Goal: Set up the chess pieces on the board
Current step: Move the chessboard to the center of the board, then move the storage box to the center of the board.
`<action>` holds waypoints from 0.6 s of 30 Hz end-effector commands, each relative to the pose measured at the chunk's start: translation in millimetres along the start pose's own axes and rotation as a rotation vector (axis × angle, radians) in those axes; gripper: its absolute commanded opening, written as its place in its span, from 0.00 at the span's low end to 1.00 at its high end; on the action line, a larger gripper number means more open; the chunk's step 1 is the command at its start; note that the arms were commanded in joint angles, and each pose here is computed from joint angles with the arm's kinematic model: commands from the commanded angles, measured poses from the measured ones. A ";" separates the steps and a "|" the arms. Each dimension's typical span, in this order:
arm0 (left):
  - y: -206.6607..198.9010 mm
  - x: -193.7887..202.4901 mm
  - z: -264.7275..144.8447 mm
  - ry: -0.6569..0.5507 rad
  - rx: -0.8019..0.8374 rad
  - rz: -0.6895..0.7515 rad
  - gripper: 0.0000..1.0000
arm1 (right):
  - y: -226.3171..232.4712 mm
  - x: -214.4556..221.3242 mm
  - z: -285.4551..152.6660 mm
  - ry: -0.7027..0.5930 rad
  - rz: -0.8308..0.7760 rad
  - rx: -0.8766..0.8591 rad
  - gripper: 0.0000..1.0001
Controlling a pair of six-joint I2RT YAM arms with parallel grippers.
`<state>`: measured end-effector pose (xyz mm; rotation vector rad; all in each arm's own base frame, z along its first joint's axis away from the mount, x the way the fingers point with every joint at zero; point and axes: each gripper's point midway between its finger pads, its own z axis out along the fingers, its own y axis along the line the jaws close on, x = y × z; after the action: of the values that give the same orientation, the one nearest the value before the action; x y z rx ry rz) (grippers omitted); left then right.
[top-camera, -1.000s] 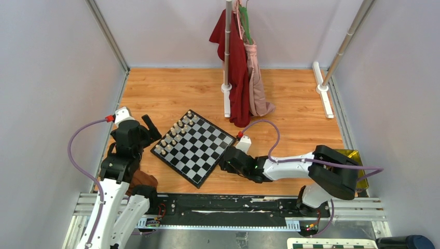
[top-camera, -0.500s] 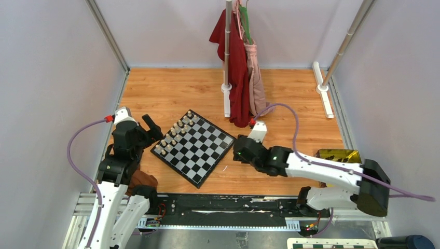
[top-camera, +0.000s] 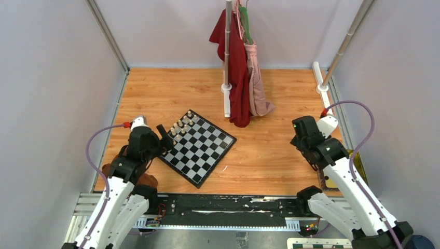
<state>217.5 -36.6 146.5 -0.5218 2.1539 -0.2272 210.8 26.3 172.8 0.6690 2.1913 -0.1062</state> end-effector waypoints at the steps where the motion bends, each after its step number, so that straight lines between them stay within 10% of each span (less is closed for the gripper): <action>1: -13.3 4.8 6.8 0.002 0.041 0.039 1.00 | -37.7 6.2 7.1 0.095 -0.021 0.123 0.58; 18: -28.9 30.6 26.7 0.074 0.059 0.243 1.00 | -78.5 14.0 54.5 0.166 0.107 0.296 0.57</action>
<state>226.7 -74.4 119.5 -0.2549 2.2736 -0.1933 202.9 -39.0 121.8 0.9729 2.3128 -0.3179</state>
